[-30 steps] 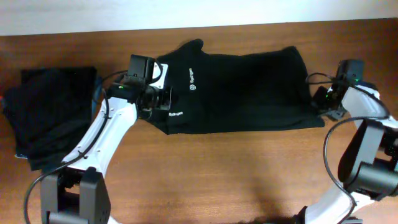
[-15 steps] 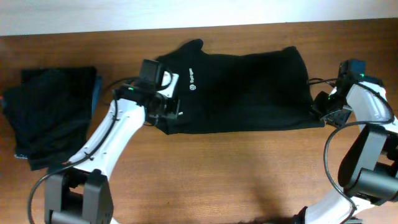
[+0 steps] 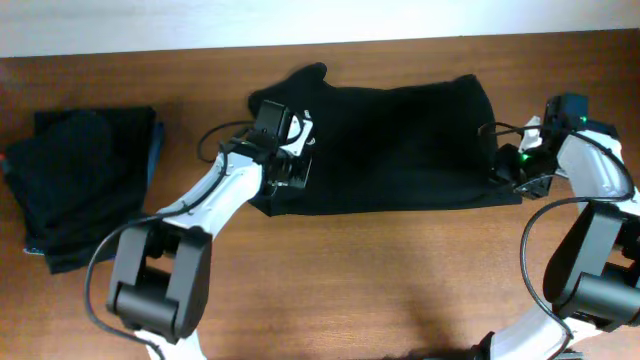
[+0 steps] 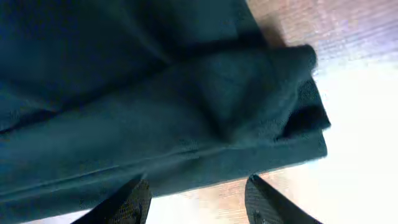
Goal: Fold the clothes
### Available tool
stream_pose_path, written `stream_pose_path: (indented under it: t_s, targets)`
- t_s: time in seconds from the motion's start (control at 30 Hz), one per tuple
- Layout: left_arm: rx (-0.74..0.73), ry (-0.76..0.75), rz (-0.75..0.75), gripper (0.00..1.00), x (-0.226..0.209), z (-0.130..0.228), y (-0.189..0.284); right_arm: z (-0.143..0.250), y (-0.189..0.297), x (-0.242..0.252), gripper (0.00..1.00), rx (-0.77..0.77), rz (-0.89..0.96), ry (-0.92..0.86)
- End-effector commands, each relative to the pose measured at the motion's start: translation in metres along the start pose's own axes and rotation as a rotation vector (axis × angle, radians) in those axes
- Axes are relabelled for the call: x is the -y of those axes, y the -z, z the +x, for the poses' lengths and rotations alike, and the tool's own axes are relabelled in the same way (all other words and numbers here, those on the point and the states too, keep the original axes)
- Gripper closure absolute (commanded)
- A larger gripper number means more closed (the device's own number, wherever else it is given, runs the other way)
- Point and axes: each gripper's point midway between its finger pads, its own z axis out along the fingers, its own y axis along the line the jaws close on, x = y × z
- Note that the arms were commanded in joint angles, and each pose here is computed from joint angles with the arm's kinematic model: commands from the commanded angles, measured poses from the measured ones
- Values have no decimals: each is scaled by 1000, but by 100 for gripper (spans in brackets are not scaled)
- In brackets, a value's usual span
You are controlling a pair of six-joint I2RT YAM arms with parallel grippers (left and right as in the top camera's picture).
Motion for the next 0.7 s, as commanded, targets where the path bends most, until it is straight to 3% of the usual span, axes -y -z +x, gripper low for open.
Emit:
stream_pose_path:
  t_s: [0.0, 0.3, 0.67]
  targets:
    - [48, -2, -43, 97, -21, -13, -17, -11, 2, -12, 46, 41, -22, 77]
    - [-35, 67, -88, 96, -57, 13, -35, -3, -50, -1, 46, -66, -14, 62]
    - [-38, 92, -174, 92, -82, 15, -31, 15, -97, 24, 45, -180, 61, 39]
